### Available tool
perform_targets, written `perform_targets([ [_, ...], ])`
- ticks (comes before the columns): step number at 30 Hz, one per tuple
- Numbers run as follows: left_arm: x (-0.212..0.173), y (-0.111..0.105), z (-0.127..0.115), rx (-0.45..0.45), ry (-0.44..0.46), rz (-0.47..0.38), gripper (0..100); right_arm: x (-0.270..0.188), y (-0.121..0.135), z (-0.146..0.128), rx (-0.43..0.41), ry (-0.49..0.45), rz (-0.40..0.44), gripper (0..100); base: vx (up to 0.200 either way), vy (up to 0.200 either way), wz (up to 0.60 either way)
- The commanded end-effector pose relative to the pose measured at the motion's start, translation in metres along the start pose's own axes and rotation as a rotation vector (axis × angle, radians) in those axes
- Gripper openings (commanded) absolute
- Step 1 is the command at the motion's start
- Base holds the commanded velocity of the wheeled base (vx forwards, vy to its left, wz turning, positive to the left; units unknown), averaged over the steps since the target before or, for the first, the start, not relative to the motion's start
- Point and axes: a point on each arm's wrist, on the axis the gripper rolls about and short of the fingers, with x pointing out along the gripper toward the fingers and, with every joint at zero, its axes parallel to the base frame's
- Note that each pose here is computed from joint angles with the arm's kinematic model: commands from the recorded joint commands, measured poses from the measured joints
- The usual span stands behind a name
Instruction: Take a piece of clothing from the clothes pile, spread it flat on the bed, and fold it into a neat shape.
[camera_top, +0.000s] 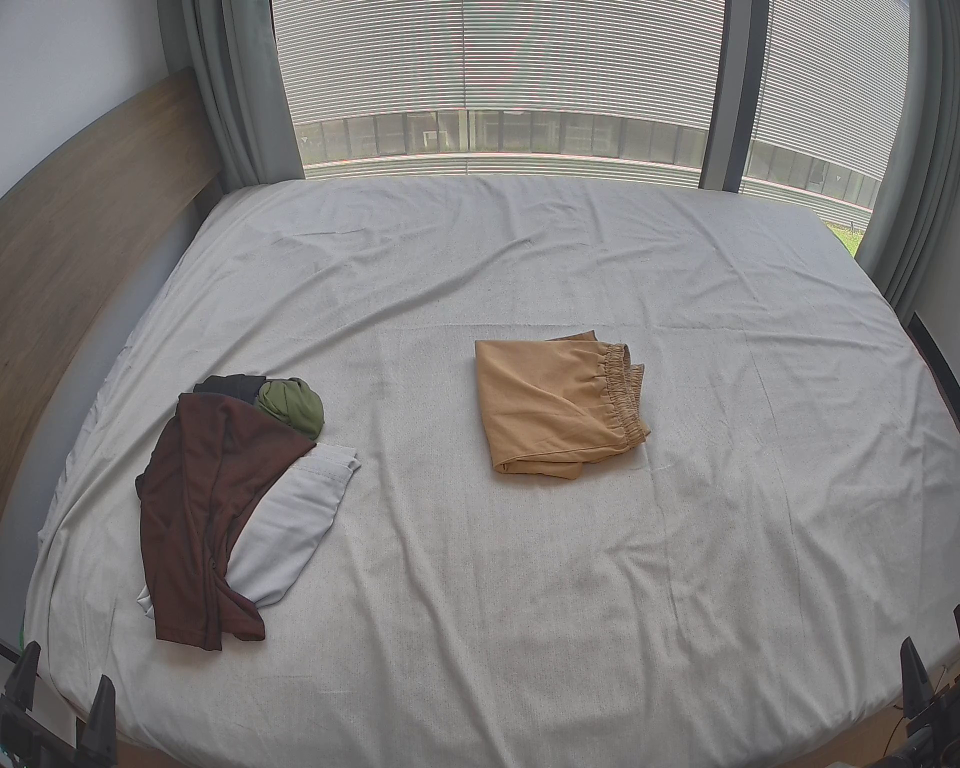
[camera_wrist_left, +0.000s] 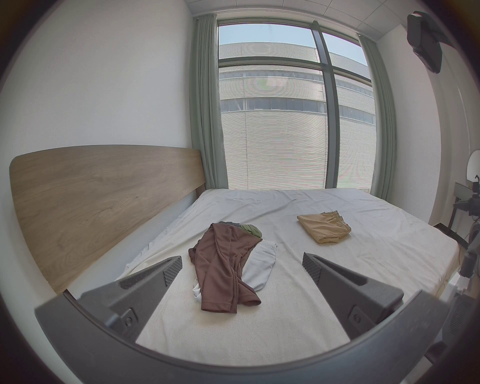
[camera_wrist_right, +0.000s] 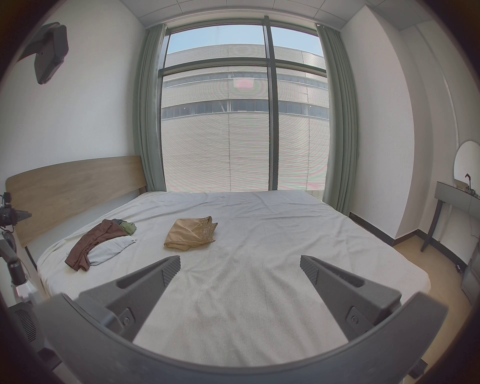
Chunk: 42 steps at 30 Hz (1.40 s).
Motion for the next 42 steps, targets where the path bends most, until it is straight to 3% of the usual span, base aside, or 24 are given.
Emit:
perform_targets([
  [1, -0.0017, 0.0002, 0.0019, 0.001, -0.017, 0.001, 100, 0.0006, -0.0001, -0.0051, -0.001, 0.008, 0.002, 100, 0.0, 0.0, 0.0],
  [12, 0.0008, -0.0011, -0.0051, 0.005, 0.009, -0.049, 100, 0.0006, 0.0, -0.0051, -0.003, 0.008, 0.002, 100, 0.0, 0.0, 0.0],
  [15, 0.0008, -0.0008, -0.0056, -0.029, 0.0, -0.041, 100, 0.0006, 0.0, -0.0051, -0.003, 0.008, 0.002, 100, 0.0, 0.0, 0.0],
  [23, 0.0007, -0.0008, -0.0051, -0.011, -0.011, -0.041, 100, 0.0006, 0.0007, -0.005, -0.024, 0.007, 0.045, 100, 0.0, 0.0, 0.0],
  [42, 0.0007, -0.0009, -0.0053, -0.007, -0.009, -0.041, 100, 0.0006, 0.0007, -0.005, -0.013, 0.007, 0.047, 100, 0.0, 0.0, 0.0],
])
